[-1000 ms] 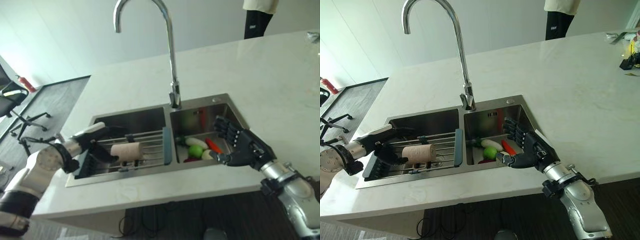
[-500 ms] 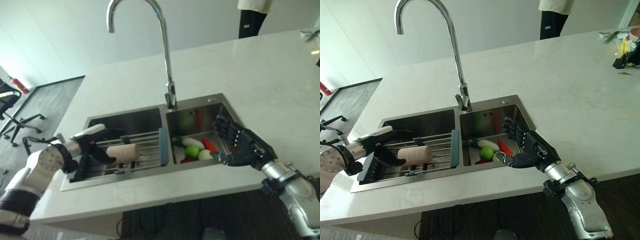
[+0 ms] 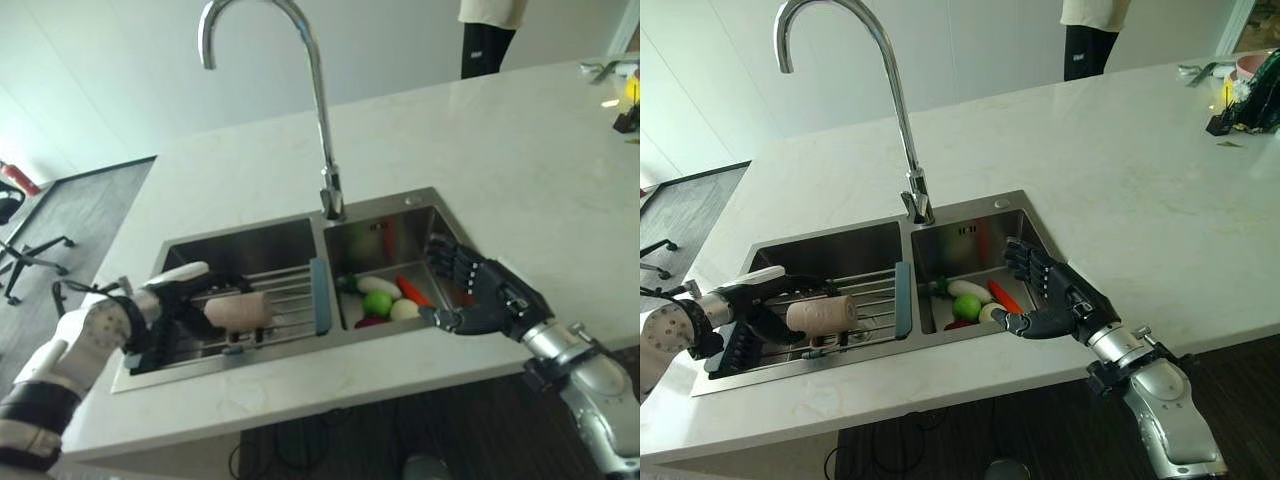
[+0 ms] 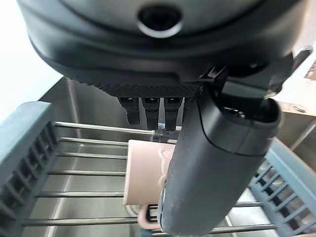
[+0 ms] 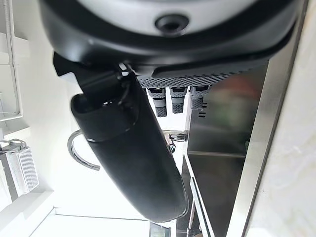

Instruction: Place the dishes in the dishwasher.

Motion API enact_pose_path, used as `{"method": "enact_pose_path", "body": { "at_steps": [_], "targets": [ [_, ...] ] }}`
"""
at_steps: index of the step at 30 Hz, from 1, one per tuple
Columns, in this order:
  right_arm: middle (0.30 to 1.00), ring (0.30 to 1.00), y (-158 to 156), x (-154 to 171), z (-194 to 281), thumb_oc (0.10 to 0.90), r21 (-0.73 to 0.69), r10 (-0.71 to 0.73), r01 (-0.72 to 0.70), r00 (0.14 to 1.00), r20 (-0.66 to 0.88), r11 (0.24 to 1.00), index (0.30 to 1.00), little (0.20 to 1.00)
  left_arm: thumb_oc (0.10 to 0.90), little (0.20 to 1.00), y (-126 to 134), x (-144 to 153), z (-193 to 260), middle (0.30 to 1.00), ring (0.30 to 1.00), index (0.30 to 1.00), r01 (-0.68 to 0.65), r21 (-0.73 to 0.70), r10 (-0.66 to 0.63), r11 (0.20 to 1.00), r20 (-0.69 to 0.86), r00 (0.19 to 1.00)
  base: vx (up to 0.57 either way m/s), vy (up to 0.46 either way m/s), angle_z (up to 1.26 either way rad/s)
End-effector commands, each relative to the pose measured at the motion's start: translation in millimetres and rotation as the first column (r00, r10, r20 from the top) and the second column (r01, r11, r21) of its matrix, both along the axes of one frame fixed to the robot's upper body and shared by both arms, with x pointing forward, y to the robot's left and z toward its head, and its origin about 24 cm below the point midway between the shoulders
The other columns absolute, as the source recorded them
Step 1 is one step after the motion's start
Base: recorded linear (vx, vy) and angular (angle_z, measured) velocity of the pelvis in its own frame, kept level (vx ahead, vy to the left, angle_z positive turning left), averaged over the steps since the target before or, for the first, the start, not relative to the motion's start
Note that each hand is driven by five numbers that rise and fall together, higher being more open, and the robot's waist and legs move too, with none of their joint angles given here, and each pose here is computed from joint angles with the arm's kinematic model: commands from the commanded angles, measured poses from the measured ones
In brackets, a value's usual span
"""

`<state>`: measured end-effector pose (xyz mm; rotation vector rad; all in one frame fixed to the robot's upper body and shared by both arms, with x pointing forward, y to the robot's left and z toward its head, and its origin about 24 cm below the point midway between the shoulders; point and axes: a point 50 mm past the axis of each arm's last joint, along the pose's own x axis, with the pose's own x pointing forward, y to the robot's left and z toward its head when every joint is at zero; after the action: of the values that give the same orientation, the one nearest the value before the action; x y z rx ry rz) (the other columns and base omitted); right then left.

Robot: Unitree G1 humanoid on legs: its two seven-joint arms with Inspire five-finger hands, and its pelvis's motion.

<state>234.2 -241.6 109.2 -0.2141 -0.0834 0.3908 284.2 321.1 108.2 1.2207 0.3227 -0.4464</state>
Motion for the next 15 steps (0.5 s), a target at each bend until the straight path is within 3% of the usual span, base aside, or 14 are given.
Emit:
{"method": "enact_pose_path", "body": {
  "at_steps": [1, 15],
  "targets": [
    [0.900, 0.900, 0, 8, 55, 0.800, -0.007, 0.020, -0.019, 0.960, 0.281, 1.000, 0.900, 0.900, 0.800, 0.900, -5, 20, 49, 0.900, 0.900, 0.900, 0.026, 0.013, -0.028, 1.000, 0.190, 0.981, 0.00, 0.000, 0.00],
    [0.900, 0.900, 0, 8, 55, 0.800, -0.015, 0.027, -0.023, 0.958, 0.284, 1.000, 0.900, 0.900, 0.800, 0.900, -2, 20, 33, 0.900, 0.900, 0.900, -0.002, 0.041, -0.004, 0.999, 0.164, 0.986, 0.00, -0.001, 0.00]
  ]
}}
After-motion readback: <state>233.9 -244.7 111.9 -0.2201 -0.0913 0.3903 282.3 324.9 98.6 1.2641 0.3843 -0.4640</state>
